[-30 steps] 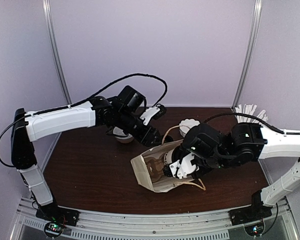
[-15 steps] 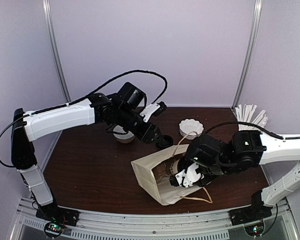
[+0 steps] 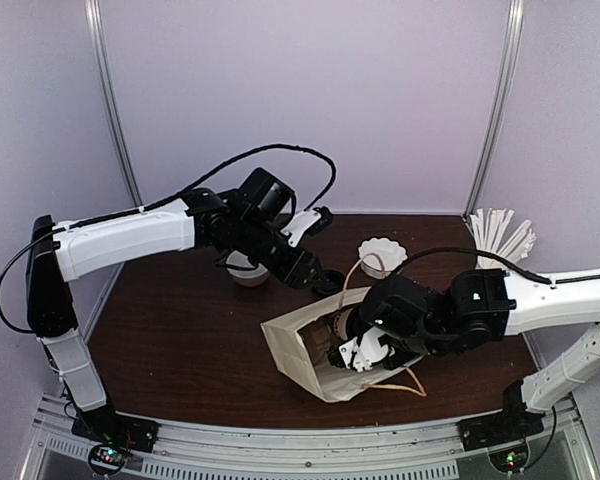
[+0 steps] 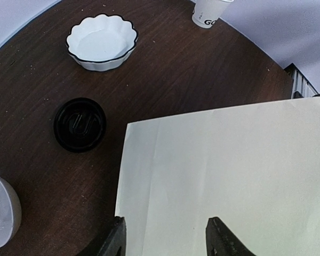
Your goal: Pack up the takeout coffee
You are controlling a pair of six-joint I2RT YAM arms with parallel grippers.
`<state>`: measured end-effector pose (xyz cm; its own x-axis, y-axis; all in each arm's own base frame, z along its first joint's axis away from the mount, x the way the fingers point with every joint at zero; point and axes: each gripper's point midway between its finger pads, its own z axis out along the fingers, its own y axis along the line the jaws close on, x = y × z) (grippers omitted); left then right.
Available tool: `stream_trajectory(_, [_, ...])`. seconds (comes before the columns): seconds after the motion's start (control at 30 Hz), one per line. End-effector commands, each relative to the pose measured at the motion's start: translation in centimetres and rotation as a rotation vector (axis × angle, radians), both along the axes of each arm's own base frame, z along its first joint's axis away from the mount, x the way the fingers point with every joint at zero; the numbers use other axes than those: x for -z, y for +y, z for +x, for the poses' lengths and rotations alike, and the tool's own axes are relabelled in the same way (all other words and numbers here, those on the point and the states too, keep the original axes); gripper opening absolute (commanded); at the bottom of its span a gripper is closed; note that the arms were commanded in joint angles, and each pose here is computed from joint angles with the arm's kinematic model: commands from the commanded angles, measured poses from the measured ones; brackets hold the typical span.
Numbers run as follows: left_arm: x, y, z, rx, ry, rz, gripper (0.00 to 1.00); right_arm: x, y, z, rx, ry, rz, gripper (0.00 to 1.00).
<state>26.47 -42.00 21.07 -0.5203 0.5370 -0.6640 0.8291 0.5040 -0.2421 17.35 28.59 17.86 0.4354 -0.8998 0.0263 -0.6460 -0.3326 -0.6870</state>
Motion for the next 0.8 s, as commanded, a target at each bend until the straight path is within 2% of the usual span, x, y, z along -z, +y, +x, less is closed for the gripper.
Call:
stream_trajectory(0.0, [-0.2, 0.2, 0.5, 0.002, -0.02, -0.013, 0.54, -0.4, 1.3, 0.8, 0.012, -0.041, 0.017, 0.67])
stream_trajectory(0.77, [0.3, 0.0, -0.4, 0.05, 0.009, -0.031, 0.54, 1.1, 1.5, 4.2, 0.091, -0.027, -0.004, 0.67])
